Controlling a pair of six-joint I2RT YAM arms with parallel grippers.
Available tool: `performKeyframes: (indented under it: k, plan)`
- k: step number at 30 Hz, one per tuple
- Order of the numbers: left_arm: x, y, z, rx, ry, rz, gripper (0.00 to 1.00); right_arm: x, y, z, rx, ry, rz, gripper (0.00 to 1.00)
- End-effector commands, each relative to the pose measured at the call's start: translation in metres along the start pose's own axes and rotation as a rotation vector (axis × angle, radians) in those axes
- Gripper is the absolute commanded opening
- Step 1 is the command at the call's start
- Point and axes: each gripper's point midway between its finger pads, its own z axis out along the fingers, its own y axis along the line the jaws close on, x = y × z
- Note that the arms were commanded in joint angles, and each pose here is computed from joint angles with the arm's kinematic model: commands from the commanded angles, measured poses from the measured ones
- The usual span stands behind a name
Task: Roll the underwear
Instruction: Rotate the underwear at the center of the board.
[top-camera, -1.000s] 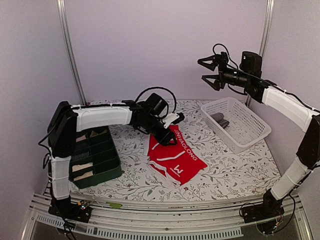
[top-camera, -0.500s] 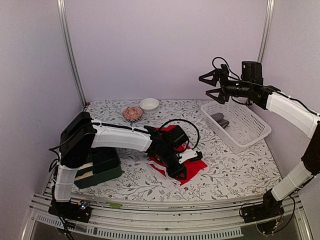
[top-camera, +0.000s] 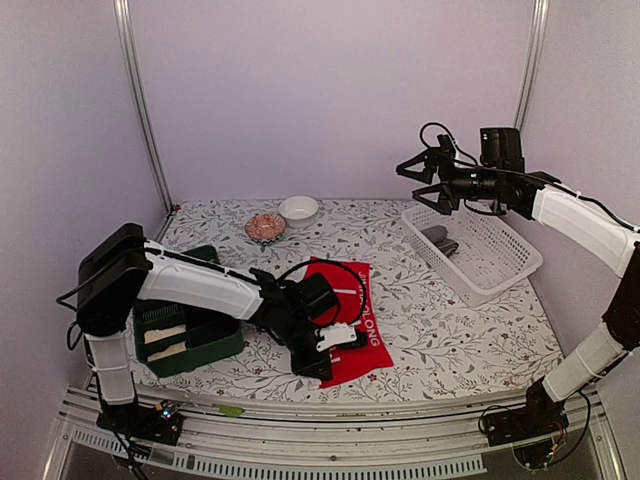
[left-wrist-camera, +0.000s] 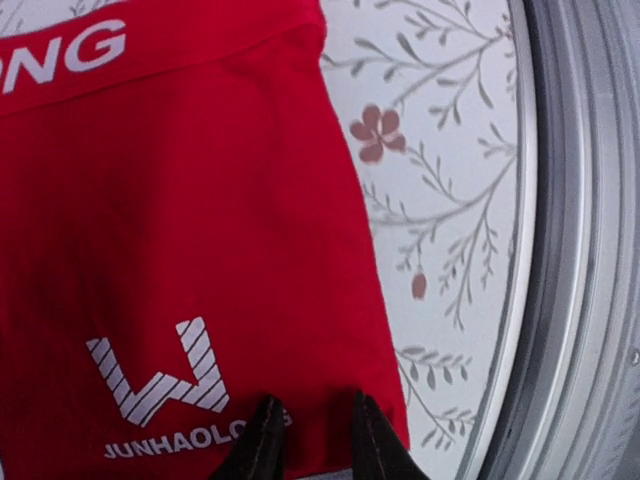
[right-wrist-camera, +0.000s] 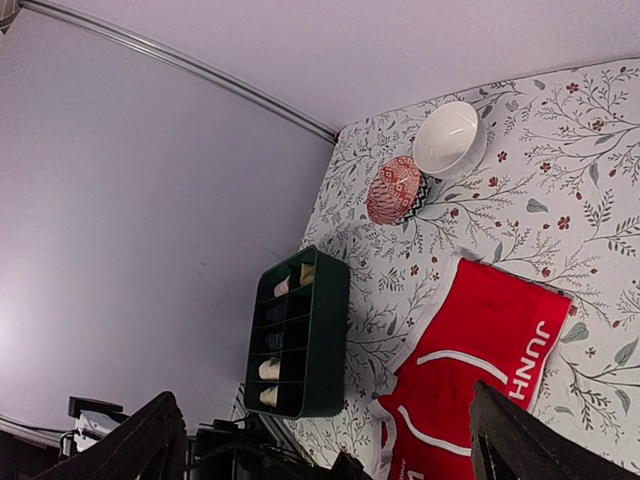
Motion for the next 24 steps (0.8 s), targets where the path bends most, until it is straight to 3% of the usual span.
performKeyframes:
  k: [1, 3, 6, 11, 17, 24]
  plan:
    - [0.041, -0.018, -0.016, 0.023, 0.079, -0.005, 0.29, 0.017, -0.016, 0.005, 0.021, 0.069, -0.048, 0.99]
    - [0.021, -0.019, -0.031, 0.021, 0.017, 0.001, 0.36, 0.024, -0.024, 0.009, 0.024, 0.095, -0.071, 0.98]
    - [-0.02, 0.0, -0.062, -0.021, -0.101, -0.018, 0.39, 0.033, -0.033, 0.021, 0.042, 0.141, -0.128, 0.88]
    - [-0.059, 0.096, -0.12, -0.135, -0.285, -0.222, 0.4, 0.044, -0.046, 0.062, 0.146, 0.258, -0.291, 0.7]
    - [-0.051, 0.2, -0.138, -0.318, -0.29, -0.378, 0.42, 0.051, -0.085, 0.101, 0.224, 0.331, -0.354, 0.49]
    - [-0.05, 0.269, -0.127, -0.33, -0.31, -0.481, 0.41, 0.078, -0.134, 0.124, 0.324, 0.444, -0.39, 0.4]
